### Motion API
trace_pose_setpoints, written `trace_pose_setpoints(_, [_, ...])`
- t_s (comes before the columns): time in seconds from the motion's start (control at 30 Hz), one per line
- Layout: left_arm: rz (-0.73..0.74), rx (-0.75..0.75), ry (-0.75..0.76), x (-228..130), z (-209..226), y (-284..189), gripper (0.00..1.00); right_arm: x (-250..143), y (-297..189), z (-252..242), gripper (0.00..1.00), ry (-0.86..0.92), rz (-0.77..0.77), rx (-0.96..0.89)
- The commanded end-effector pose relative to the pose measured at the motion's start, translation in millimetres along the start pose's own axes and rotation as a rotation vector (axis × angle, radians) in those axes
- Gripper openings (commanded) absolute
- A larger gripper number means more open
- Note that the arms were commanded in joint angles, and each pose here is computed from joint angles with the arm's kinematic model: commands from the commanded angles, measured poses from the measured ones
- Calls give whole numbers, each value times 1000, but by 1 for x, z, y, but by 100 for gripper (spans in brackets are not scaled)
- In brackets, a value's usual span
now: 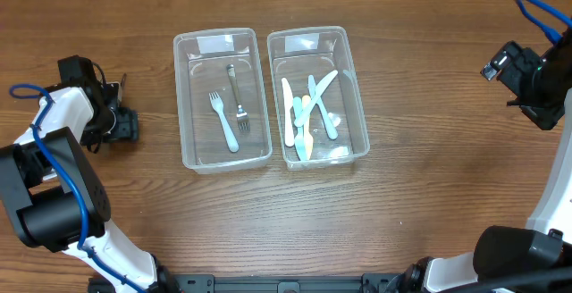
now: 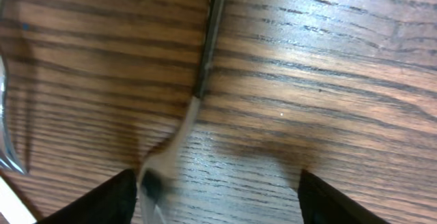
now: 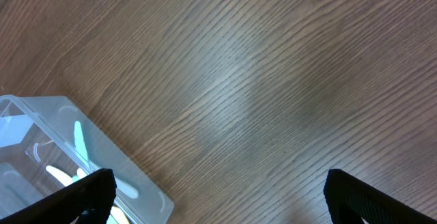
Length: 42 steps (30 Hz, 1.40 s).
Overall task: Pack container
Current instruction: 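Move the left gripper back to a metal fork and grasp it, then carry the metal fork into the left container and release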
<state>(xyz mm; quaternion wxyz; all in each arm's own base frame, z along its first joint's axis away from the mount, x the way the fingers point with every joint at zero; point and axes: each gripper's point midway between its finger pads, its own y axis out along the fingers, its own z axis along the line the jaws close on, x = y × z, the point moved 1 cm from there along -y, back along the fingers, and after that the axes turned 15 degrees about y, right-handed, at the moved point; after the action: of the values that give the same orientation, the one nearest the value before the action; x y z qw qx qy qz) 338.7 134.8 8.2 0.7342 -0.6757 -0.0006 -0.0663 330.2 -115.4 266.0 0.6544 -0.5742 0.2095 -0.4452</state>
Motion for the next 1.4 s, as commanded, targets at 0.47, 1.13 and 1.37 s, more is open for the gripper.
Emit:
trace_pose_setpoints(0.47, [83,-26,-3,-17,-7,24,6,0,-3,1,100,-6,-10,2])
trace_pose_setpoints(1.13, [-332,-70,81,80,-103,-223,4,1,-3,2,100,-6,-15,6])
trace_pose_setpoints(1.37, [-254,-163,251,98,-222,-170,4,1,-3,1,100,-6,-14,6])
